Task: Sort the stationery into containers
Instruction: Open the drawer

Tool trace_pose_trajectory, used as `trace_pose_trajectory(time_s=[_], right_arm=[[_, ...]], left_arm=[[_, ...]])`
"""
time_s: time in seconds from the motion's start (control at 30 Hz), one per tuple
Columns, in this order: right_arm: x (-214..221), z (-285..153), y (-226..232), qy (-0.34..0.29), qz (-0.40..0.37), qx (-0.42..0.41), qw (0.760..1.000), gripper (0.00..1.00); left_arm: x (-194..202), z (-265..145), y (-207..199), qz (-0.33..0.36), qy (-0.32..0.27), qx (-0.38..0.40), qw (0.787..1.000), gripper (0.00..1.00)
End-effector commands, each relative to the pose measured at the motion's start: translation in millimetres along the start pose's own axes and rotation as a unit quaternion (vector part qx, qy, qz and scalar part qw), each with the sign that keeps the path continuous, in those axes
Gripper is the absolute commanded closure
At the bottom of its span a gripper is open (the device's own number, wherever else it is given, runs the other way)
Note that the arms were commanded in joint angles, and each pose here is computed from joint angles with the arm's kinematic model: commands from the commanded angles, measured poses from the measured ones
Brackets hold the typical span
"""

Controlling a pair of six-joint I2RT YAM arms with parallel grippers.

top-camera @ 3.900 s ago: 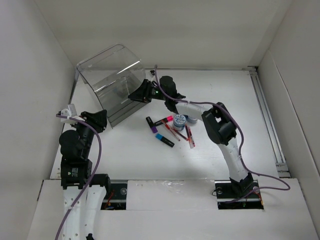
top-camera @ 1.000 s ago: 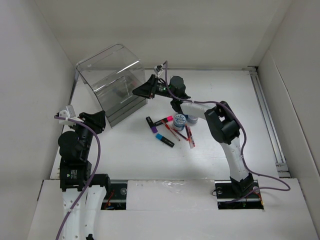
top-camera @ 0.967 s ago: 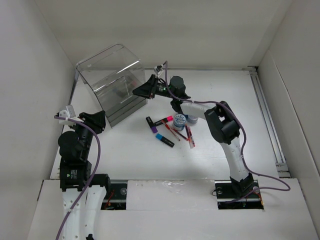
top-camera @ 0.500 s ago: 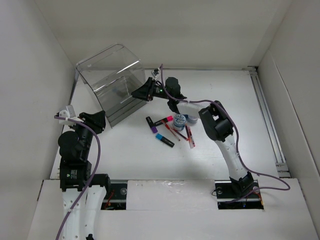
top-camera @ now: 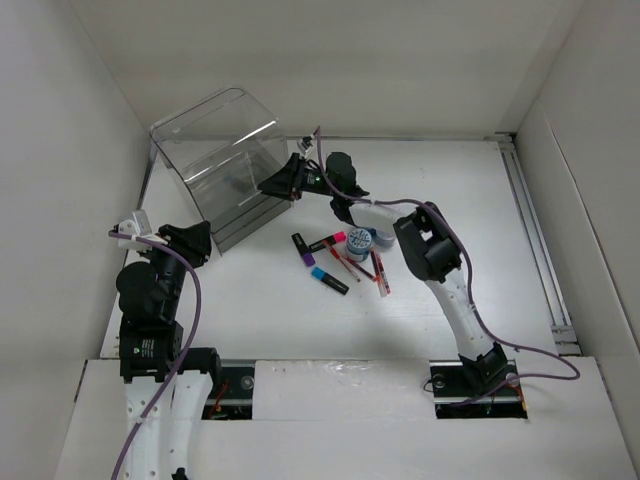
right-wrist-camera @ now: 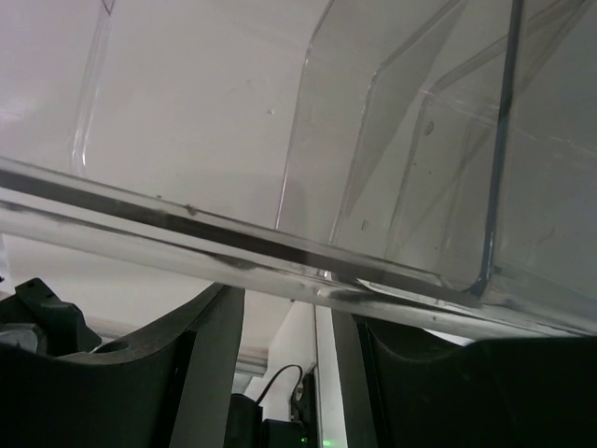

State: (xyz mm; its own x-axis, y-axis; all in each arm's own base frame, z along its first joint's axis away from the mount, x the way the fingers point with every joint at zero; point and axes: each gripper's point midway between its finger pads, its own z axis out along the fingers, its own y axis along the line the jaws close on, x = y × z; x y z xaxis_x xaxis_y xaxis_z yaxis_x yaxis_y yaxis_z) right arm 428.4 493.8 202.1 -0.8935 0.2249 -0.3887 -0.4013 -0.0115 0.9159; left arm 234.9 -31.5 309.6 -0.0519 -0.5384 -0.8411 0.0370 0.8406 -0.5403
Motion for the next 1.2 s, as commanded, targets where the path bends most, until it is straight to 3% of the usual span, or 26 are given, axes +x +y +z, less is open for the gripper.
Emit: trace_pose_trajectory(time_s=[0.0, 0.53, 1.17], right_arm=[[1, 11, 17, 0.001, -0.025, -0.025, 0.999, 0.52], [6, 12, 32, 0.009, -0.04, -0.047, 0.998, 0.53], [15, -26, 129, 0.005, -0.101, -0.139, 0.985, 0.56]], left_arm=[[-15, -2, -11, 0.011, -0.024, 0.021, 0.999, 0.73], [-18, -3, -11, 0.011, -0.03, 0.019, 0.999, 0.73], [-15, -4, -8, 0.006, -0.029, 0.013, 0.999, 0.73]])
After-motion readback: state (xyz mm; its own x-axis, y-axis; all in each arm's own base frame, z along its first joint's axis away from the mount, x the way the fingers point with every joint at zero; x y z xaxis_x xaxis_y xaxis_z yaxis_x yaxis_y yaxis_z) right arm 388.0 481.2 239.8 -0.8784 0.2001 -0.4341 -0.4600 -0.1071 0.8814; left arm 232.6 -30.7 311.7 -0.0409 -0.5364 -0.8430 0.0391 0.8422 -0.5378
